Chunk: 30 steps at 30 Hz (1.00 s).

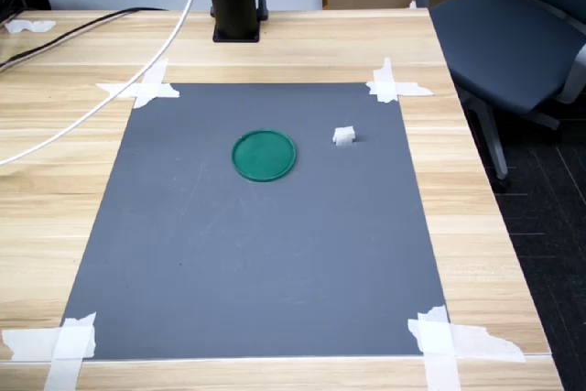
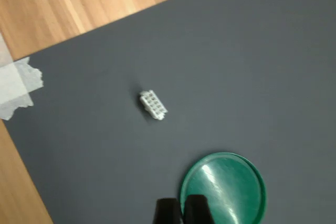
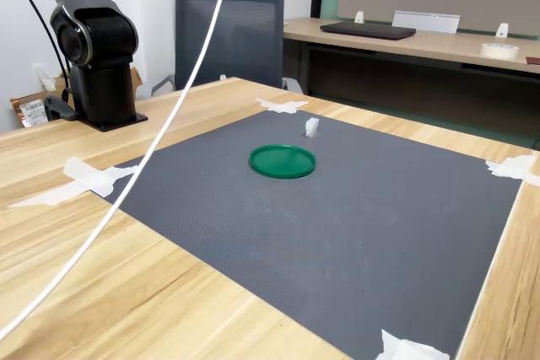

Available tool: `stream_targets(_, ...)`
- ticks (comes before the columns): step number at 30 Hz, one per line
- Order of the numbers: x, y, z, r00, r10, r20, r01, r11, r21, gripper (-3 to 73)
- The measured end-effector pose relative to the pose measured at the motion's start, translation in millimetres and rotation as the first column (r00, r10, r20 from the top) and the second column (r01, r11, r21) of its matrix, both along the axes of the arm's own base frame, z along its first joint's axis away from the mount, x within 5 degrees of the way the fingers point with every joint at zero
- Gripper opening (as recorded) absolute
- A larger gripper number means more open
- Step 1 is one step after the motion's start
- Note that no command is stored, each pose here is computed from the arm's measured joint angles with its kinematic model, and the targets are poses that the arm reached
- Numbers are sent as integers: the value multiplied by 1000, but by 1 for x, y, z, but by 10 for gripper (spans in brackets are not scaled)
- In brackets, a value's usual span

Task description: Grasp a white terminal and put it in the green lid.

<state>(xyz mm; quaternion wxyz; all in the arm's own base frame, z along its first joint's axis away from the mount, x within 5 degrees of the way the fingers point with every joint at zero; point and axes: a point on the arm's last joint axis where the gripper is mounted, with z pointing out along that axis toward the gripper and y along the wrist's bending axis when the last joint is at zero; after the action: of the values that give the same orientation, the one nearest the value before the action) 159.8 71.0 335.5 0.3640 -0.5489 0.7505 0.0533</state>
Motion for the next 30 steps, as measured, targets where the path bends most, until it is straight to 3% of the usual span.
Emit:
stream_targets(8,5,22,-13,995,80,-59,-82,996,-35,-26)
stream_targets(14,13,30,-27,989,-9,-148,-5,995,-96,38)
stream_targets(17,18,32,-35,984,-71,-166,43,985,-166,124)
stream_targets(22,22,42,-42,978,-132,-161,91,967,-239,338)
stream_targets(27,29,58,-28,983,-132,-128,104,974,-201,532)
stream_targets(30,34,63,-16,989,-121,-85,106,981,-162,594)
